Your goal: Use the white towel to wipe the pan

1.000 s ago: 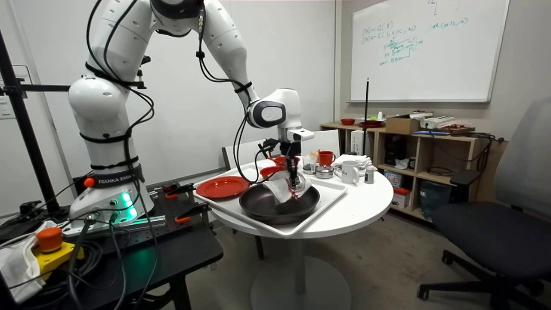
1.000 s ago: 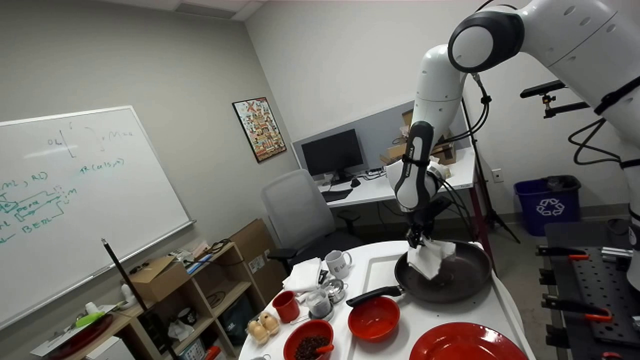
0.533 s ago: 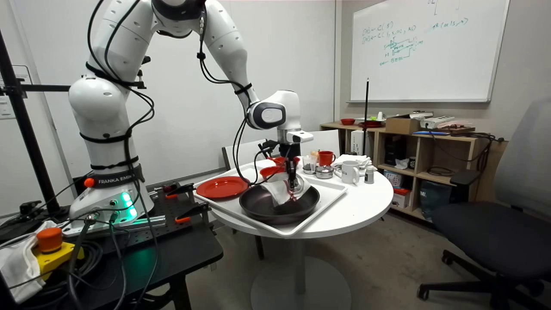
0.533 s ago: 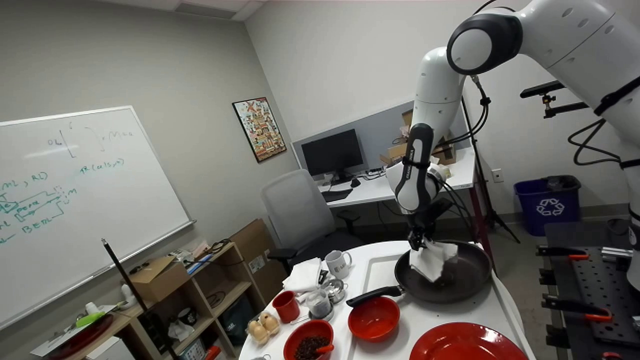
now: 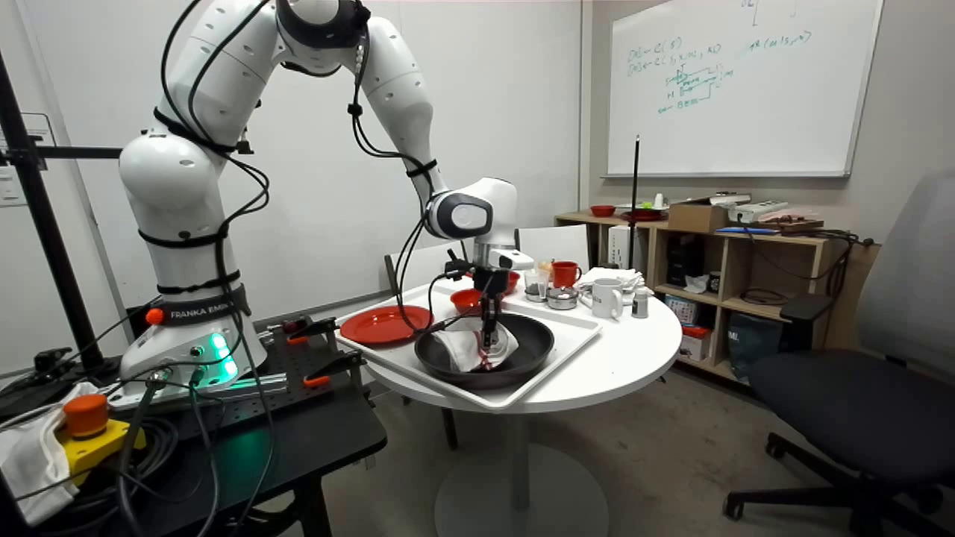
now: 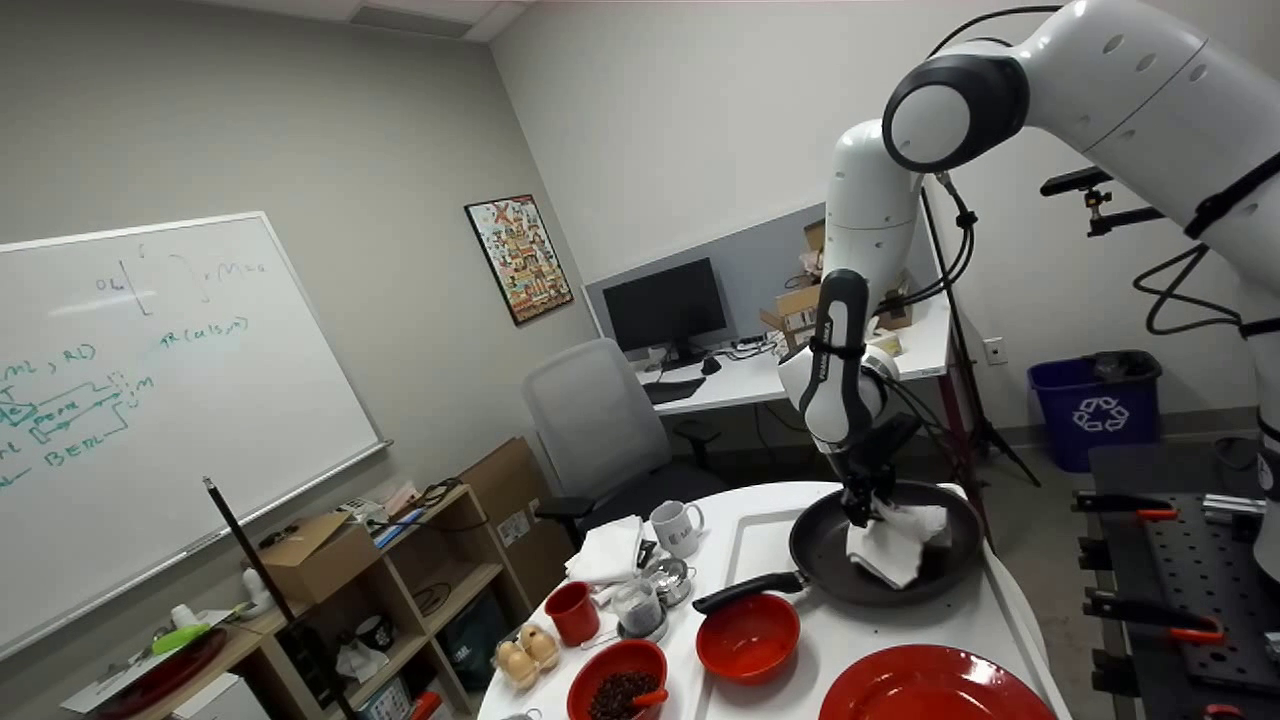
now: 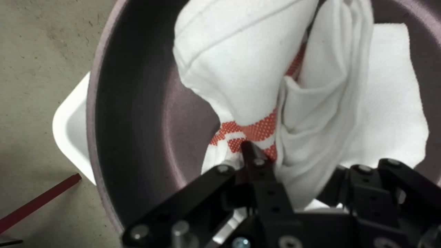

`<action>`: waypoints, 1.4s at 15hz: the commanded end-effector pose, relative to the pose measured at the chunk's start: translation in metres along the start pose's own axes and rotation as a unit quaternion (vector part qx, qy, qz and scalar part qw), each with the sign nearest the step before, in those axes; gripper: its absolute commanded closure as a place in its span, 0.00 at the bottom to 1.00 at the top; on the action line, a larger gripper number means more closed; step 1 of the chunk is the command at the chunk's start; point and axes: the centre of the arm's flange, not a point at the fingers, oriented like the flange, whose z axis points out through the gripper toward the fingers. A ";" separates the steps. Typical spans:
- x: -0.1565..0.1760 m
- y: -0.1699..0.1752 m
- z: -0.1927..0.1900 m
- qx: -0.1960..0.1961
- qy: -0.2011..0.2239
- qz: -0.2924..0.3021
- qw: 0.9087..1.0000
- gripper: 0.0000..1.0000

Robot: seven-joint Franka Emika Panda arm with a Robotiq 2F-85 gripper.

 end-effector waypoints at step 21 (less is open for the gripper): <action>0.055 -0.018 0.028 0.120 0.212 -0.037 0.969 0.97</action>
